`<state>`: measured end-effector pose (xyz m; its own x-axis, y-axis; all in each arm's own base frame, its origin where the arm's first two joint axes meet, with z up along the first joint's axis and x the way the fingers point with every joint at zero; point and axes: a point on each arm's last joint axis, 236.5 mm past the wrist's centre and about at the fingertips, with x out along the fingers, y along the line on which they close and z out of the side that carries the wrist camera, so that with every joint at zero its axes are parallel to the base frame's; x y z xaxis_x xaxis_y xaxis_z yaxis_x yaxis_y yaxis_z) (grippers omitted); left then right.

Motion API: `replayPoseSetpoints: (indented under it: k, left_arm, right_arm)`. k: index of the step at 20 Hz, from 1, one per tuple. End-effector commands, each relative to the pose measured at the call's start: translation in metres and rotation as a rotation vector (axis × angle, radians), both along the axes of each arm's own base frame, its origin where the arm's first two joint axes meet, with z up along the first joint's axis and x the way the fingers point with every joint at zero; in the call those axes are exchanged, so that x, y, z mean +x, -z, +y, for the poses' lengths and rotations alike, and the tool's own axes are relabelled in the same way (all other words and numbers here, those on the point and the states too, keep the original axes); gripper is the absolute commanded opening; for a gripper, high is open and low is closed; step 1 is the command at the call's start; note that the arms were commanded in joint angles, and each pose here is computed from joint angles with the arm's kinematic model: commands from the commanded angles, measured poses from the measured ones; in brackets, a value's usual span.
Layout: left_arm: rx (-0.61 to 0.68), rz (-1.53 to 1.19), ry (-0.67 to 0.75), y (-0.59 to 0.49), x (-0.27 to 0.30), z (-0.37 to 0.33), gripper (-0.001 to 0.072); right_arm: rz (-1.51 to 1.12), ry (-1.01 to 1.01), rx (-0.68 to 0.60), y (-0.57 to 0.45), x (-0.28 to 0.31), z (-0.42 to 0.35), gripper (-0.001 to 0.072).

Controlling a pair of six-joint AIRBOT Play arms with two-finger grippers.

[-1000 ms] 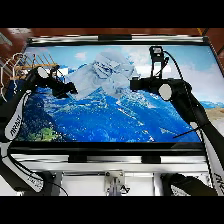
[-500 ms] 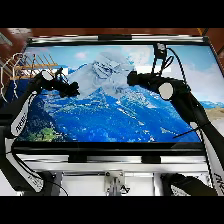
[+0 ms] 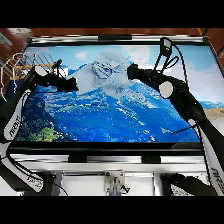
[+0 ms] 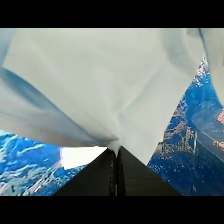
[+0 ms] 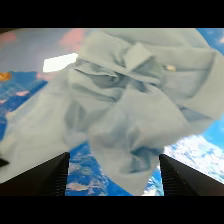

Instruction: Fold the shirts.

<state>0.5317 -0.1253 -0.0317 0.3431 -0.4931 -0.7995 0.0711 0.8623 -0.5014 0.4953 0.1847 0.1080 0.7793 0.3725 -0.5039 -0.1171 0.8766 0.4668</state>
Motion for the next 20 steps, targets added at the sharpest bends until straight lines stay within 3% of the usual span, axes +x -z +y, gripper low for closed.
replayPoseSetpoints:
  k: [1,3,7,14,20]
  left_arm:
    - [0.015,-0.063,0.021,-0.024,0.002,0.001,0.0046]
    - [0.014,-0.067,0.021,-0.026,0.002,0.001,0.0046]
    - [0.015,-0.079,0.03,-0.027,0.003,-0.007,0.0046]
    - [0.023,-0.102,0.068,-0.03,0.001,-0.02,0.0046]
    - [0.022,-0.117,0.07,-0.039,0.001,-0.021,0.0046]
  right_arm:
    - [0.344,0.214,0.188,0.091,0.008,-0.048,0.066]
    - [0.42,0.199,0.35,0.116,0.02,-0.05,0.0535]
    - [0.553,0.036,0.568,0.137,0.044,-0.013,0.0548]
    - [0.737,-0.067,0.609,0.176,0.058,0.031,0.0548]
    - [0.804,-0.105,0.56,0.194,0.042,0.048,0.0547]
